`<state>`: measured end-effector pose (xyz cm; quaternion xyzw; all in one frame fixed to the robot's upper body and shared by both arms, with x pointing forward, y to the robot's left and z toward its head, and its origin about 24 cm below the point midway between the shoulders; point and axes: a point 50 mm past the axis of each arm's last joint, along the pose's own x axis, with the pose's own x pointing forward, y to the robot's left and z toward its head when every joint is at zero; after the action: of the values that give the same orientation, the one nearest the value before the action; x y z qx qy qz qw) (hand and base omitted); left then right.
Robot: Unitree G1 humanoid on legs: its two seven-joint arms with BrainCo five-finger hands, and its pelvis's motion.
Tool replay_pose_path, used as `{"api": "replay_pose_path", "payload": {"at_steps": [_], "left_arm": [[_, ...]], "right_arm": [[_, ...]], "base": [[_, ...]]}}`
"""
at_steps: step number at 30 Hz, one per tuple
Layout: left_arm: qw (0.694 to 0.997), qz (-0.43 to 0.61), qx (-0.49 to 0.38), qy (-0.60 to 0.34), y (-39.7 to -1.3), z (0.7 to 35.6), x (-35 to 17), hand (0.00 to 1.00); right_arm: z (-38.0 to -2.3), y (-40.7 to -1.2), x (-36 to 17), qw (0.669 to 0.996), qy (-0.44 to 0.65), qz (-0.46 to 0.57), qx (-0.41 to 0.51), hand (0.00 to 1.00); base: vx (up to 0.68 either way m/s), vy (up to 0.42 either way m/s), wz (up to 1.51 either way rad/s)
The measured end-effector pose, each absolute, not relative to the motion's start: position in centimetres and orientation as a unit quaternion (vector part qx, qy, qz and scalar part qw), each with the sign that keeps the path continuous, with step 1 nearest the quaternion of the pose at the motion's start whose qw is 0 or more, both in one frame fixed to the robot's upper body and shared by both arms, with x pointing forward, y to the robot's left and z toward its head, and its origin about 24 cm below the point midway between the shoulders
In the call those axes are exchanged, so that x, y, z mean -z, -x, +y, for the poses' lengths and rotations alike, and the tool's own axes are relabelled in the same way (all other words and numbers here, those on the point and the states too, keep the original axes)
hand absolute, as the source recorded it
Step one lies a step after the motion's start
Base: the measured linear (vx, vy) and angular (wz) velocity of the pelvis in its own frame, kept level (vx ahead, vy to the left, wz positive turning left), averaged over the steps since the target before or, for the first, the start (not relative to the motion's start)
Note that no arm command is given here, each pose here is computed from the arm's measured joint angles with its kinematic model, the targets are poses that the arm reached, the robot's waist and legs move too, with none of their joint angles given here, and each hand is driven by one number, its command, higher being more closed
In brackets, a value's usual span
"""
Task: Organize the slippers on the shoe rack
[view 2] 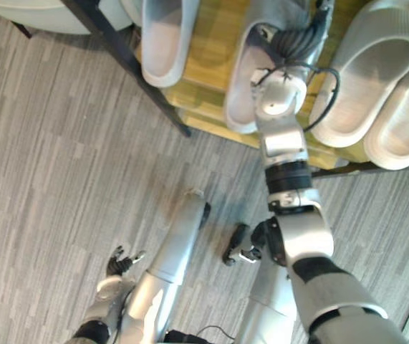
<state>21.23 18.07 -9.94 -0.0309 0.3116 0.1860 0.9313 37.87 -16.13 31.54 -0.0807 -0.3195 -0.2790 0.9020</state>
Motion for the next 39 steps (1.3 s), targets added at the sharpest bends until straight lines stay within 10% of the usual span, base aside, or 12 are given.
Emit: {"api": "replay_pose_path", "payload": {"at_steps": [39], "left_arm": [[0.928,0.308,-0.203,0.056,-21.1,19.1,9.8,0.0]], "right_arm": [[-12.9,-38.9,-27.1,0.897,0.278,-0.289,0.183,0.0]], "base": [[0.0,-0.004,-0.02]]}}
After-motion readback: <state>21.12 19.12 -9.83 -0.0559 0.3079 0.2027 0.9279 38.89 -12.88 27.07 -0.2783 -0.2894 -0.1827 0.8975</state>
